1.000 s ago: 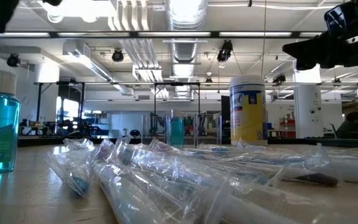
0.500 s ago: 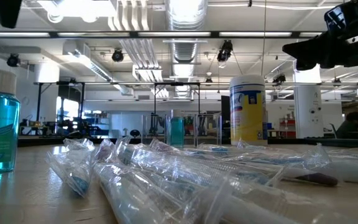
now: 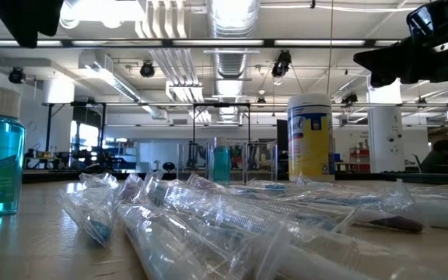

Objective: Pick & Place toothbrushing station
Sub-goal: Put the top right blue mouthwash into the transparent organizer

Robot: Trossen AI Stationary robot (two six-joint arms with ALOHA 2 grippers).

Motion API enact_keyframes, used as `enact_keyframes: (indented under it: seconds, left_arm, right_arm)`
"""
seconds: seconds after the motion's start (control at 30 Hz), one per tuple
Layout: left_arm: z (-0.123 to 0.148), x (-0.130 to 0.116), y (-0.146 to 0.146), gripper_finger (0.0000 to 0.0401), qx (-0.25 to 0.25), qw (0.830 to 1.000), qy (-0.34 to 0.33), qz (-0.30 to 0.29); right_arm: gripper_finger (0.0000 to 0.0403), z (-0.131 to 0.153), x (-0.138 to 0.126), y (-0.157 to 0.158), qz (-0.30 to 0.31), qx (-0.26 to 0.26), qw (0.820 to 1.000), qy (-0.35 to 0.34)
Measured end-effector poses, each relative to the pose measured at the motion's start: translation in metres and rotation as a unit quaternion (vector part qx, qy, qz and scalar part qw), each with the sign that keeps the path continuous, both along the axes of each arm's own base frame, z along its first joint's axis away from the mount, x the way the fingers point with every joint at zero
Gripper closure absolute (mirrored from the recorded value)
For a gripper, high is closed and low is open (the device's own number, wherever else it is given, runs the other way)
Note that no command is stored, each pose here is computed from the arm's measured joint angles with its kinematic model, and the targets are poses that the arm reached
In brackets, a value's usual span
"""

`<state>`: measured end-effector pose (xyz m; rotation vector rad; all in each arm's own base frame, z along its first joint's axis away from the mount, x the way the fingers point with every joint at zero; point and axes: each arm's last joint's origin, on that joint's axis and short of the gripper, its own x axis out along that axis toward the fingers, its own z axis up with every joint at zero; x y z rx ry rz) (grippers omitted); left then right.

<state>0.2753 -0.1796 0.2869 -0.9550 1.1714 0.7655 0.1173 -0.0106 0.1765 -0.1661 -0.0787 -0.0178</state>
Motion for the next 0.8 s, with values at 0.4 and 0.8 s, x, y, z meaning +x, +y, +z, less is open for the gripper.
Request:
enact_keyframes:
  seconds: [0.4, 0.8]
  left_arm:
    - [-0.017, 0.0, -0.001, 0.0177, -0.048, 0.998, 0.03, 0.023]
    - [-0.041, -0.002, 0.001, 0.0176, -0.078, 0.995, 0.059, 0.021]
  right_arm:
    - [0.0394, 0.0, 0.0, 0.0, 0.0, 0.0, 1.0, 0.0]
    - [0.0394, 0.0, 0.0, 0.0, -0.001, 0.0, 1.0, -0.002]
